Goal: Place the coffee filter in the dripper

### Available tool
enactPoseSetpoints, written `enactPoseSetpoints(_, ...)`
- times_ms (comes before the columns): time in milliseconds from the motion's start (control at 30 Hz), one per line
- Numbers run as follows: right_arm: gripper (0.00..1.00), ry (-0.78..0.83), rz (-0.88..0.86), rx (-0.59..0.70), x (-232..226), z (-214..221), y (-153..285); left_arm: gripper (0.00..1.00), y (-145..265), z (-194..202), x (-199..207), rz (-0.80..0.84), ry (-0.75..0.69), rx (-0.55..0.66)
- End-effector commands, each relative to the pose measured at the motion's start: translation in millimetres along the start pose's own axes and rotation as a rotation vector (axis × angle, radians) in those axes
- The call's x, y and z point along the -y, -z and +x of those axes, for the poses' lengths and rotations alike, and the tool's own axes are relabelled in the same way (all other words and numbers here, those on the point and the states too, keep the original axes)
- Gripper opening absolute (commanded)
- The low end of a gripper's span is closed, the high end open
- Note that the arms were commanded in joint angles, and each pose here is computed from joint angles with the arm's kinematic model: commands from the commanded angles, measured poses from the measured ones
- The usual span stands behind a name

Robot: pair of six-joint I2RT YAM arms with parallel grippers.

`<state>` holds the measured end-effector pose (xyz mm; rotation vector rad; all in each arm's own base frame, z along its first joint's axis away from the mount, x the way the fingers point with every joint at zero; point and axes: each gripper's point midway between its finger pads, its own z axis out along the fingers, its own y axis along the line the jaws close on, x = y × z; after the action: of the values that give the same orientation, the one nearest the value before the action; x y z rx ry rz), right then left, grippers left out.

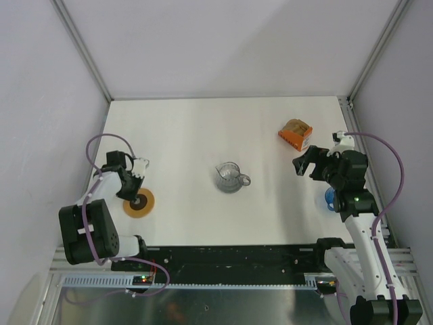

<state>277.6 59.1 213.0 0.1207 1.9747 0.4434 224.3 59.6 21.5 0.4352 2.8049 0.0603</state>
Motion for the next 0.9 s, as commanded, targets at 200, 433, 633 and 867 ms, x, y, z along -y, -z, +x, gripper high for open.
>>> enactPoseSetpoints(200,0.99,-0.012,-0.034,0.063,-14.2,-20.1,10.3,0.0,9.1,-56.6,25.1,0.015,-0.052,0.16)
enactPoseSetpoints(433,0.99,-0.041,-0.035,0.068,-25.8,-25.0,16.0,0.0,58.8,-119.2,55.5,0.013,-0.227,0.32)
enactPoseSetpoints(633,0.99,-0.059,-0.038,0.055,-35.8,-20.5,10.8,0.0,92.5,-152.7,87.5,0.046,-0.363,0.38)
enactPoseSetpoints(867,0.99,-0.039,-0.071,0.029,-57.5,-16.6,5.4,0.0,130.4,-184.9,156.1,0.086,-0.58,0.448)
